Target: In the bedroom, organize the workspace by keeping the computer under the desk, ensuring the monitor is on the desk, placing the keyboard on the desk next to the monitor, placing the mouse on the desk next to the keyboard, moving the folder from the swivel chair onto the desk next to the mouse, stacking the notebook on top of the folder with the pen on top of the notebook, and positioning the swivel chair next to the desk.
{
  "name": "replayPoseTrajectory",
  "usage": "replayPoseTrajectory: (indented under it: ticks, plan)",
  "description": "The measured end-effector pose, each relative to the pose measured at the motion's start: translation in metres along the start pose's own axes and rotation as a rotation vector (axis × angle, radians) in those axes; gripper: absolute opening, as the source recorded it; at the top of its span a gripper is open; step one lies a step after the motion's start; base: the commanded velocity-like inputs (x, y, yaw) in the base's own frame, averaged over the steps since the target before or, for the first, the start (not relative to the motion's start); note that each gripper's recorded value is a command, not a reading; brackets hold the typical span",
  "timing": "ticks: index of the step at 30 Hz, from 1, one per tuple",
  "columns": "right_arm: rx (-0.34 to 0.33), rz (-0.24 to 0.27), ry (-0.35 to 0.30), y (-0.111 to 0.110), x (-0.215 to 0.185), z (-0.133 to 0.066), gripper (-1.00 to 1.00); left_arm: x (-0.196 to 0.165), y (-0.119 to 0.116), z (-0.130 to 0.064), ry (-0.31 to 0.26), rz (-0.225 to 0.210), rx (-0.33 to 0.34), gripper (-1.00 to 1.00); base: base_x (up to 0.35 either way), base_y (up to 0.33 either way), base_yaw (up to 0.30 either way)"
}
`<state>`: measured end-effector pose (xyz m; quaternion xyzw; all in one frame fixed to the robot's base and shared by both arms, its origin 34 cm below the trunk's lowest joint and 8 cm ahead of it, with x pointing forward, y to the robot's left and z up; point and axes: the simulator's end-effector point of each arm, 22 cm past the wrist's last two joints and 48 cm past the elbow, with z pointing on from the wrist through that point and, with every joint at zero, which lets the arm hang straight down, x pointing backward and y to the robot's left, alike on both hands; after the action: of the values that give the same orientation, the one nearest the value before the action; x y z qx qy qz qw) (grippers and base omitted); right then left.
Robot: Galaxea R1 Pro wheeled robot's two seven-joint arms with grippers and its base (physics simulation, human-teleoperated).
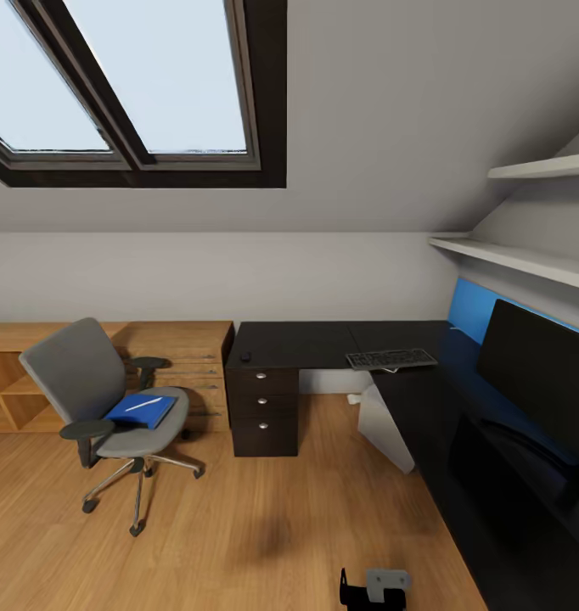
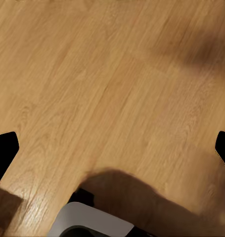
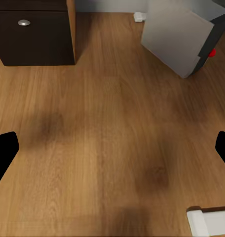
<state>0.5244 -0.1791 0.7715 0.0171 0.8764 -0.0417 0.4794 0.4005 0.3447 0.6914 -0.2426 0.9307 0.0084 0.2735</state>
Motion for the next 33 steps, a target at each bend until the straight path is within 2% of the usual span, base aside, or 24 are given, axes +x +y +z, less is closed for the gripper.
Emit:
replayPoseTrajectory:
  ticks: [11, 18, 25, 30, 33]
  plan:
    - [0.000, 0.001, 0.000, 0.000, 0.000, 0.000, 1.00, 0.000, 0.001, 0.000, -0.002, 0.000, -0.001, 1.00, 0.333, 0.000, 0.000]
    - [0.000, 0.001, -0.001, 0.001, 0.000, 0.000, 1.00, -0.008, 0.001, 0.000, -0.038, -0.004, -0.001, 1.00, 0.338, 0.000, 0.000]
    - [-0.002, -0.001, -0.001, 0.001, 0.000, 0.000, 1.00, -0.010, 0.001, 0.000, -0.044, -0.004, 0.000, 1.00, 0.339, 0.000, 0.000]
    - [-0.014, -0.009, -0.006, 0.006, -0.002, 0.000, 1.00, -0.011, 0.002, 0.000, -0.046, -0.003, -0.002, 1.00, 0.339, 0.000, 0.000]
    - [-0.036, -0.031, -0.021, 0.013, -0.007, 0.000, 1.00, -0.011, 0.002, 0.000, -0.046, -0.002, -0.002, 1.00, 0.340, 0.000, 0.000]
